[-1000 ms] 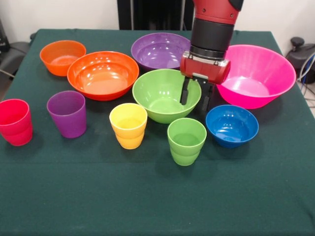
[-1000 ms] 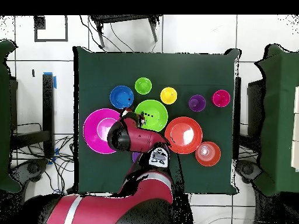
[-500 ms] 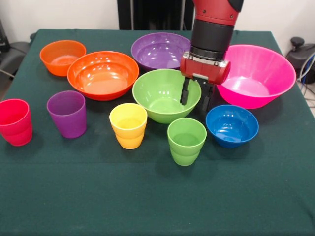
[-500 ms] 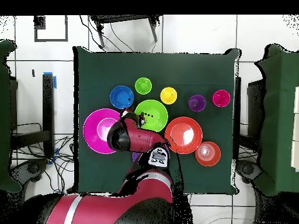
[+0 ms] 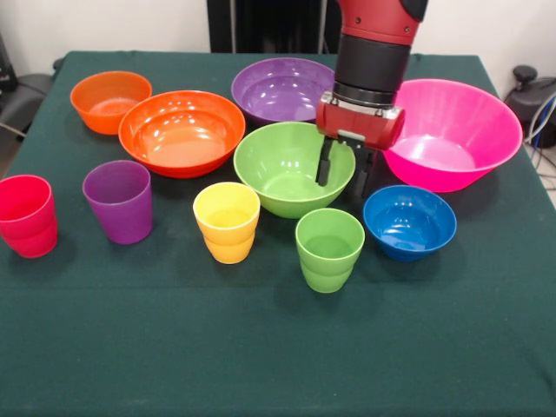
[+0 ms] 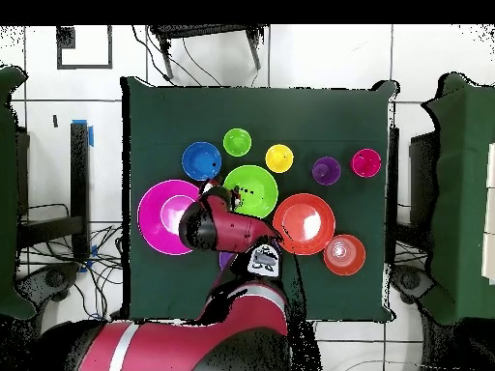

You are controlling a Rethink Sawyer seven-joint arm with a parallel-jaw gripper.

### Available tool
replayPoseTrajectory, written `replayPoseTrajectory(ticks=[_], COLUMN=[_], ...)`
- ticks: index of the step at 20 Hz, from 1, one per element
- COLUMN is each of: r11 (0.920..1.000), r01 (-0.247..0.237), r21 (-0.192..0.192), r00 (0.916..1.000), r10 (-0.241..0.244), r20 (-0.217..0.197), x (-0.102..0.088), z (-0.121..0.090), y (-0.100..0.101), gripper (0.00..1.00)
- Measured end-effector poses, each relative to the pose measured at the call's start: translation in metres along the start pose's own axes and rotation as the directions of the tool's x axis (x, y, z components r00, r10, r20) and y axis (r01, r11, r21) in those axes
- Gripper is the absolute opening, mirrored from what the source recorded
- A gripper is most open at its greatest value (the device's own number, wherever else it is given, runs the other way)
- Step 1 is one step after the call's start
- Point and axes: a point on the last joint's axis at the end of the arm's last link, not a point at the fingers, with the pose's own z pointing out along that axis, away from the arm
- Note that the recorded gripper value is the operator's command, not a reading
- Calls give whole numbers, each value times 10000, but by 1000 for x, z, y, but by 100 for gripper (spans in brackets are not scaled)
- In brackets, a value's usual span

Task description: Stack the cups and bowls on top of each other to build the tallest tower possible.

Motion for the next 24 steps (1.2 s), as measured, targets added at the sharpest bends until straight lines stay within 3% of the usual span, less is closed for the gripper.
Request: replayPoseTrajectory(ticks=[4, 5, 24], r11=[10000, 10000, 10000], r01=[-14, -13, -28], r21=[5, 3, 27], r00=[10000, 10000, 9999], r10=[14, 13, 28], r20=[-1, 3, 127], x=[0, -1, -7], z=[0, 0, -4], y=[-1, -1, -2], gripper=[100, 0, 0])
